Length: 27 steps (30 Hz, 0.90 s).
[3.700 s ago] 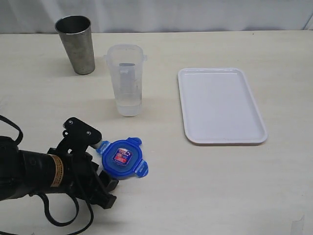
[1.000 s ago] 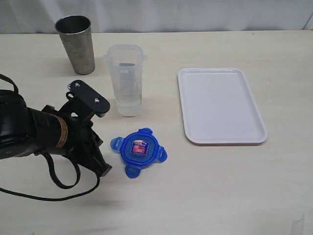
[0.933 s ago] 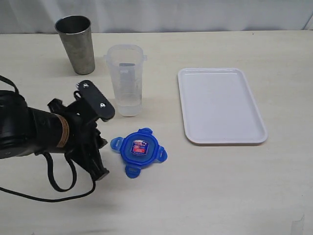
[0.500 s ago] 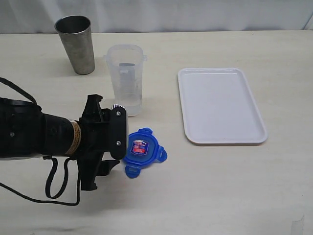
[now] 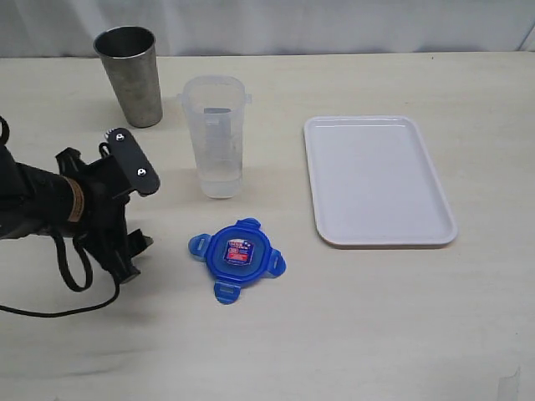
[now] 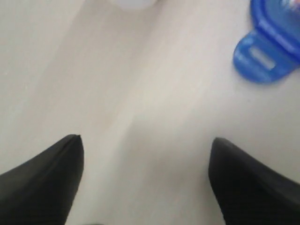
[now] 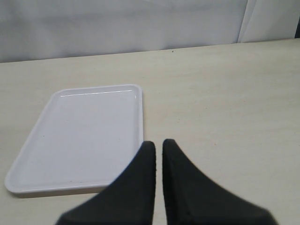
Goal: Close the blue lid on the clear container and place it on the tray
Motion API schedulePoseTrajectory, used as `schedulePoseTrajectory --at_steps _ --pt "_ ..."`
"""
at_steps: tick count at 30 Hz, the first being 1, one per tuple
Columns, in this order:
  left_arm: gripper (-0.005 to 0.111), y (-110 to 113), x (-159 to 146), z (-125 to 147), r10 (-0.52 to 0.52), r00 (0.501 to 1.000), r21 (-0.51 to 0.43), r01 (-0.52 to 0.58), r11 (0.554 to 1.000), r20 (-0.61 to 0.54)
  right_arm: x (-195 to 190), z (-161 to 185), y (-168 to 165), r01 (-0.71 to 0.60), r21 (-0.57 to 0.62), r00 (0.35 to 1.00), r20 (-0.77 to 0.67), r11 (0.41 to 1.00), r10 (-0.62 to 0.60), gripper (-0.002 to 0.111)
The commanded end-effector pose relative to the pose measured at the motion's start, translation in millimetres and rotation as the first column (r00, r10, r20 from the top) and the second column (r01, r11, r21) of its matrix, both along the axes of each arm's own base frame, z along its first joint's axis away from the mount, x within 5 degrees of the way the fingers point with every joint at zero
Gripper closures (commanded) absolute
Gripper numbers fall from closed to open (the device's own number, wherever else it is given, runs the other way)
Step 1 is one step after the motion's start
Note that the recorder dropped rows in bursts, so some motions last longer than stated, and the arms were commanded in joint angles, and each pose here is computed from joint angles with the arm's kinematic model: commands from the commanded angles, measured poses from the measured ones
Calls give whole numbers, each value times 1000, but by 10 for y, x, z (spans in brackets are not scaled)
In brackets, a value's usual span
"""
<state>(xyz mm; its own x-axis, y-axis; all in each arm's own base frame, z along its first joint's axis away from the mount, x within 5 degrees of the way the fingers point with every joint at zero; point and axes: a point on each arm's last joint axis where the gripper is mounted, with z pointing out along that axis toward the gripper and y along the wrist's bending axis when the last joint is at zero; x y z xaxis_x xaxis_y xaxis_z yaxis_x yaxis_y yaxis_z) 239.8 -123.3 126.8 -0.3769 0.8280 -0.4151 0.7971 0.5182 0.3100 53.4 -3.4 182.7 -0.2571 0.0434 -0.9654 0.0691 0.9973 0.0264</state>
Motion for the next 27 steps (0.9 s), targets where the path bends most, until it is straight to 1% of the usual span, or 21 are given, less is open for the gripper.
schedulePoseTrajectory --at_steps 1,2,3,4,7,8,9,10,11,13,14,15,17,18,19,20,21,22,23,24,27 --pt "37 54 43 3 75 997 -35 -75 997 -10 -1 -7 -4 8 2 1000 3 1000 -8 103" --pt "37 11 110 58 117 993 -159 -111 981 28 -1 -7 -4 8 2 1000 3 1000 -8 103" --pt "37 4 127 72 118 992 -173 -110 979 37 -1 -7 -4 8 2 1000 3 1000 -8 103" --pt "37 19 154 88 129 991 -138 -124 983 28 -1 -7 -4 8 2 1000 3 1000 -8 103" --pt "37 122 152 83 91 996 71 -90 993 -23 -1 -7 -4 8 2 1000 3 1000 -8 103" --pt "37 132 151 89 85 995 98 -81 992 -43 -1 -7 -4 8 2 1000 3 1000 -8 103" --pt "37 146 174 113 108 992 97 -100 990 -73 -1 -7 -4 8 2 1000 3 1000 -8 103" --pt "37 147 201 148 92 991 101 -82 991 -100 -1 -7 -4 8 2 1000 3 1000 -8 103" --pt "37 145 207 190 72 981 92 -56 994 -179 -1 -7 -4 8 2 1000 3 1000 -8 103" --pt "37 99 198 277 -45 953 27 55 998 -299 -1 -7 -4 8 2 1000 3 1000 -8 103" --pt "37 65 202 327 -111 938 -33 106 994 -328 -1 -7 -4 8 2 1000 3 1000 -8 103" --pt "37 23 194 375 -220 916 -116 191 975 -336 -1 -7 -4 8 2 1000 3 1000 -8 103" --pt "37 -48 192 438 -453 861 -219 408 887 -230 -1 -7 -4 8 2 1000 3 1000 -8 103" --pt "37 -67 181 434 -567 810 -210 534 819 -151 -1 -7 -4 8 2 1000 3 1000 -8 103" --pt "37 -80 168 415 -643 760 -186 622 761 -89 -1 -7 -4 8 2 1000 3 1000 -8 103" --pt "37 -77 174 394 -674 737 -150 662 735 -49 -1 -7 -4 8 2 1000 3 1000 -8 103" --pt "37 -59 207 359 -663 749 -103 658 746 -17 -1 -7 -4 8 2 1000 3 1000 -8 103" --pt "37 -42 236 324 -631 776 -79 629 773 -4 -1 -7 -4 8 2 1000 3 1000 -8 103" --pt "37 -36 252 295 -613 790 -73 611 788 -4 -1 -7 -4 8 2 1000 3 1000 -8 103" --pt "37 -36 260 255 -613 790 -74 610 789 -15 -1 -7 -4 8 2 1000 3 1000 -8 103" --pt "37 -33 256 112 -646 760 -76 642 763 -70 -1 -7 -4 8 2 1000 3 1000 -8 103"
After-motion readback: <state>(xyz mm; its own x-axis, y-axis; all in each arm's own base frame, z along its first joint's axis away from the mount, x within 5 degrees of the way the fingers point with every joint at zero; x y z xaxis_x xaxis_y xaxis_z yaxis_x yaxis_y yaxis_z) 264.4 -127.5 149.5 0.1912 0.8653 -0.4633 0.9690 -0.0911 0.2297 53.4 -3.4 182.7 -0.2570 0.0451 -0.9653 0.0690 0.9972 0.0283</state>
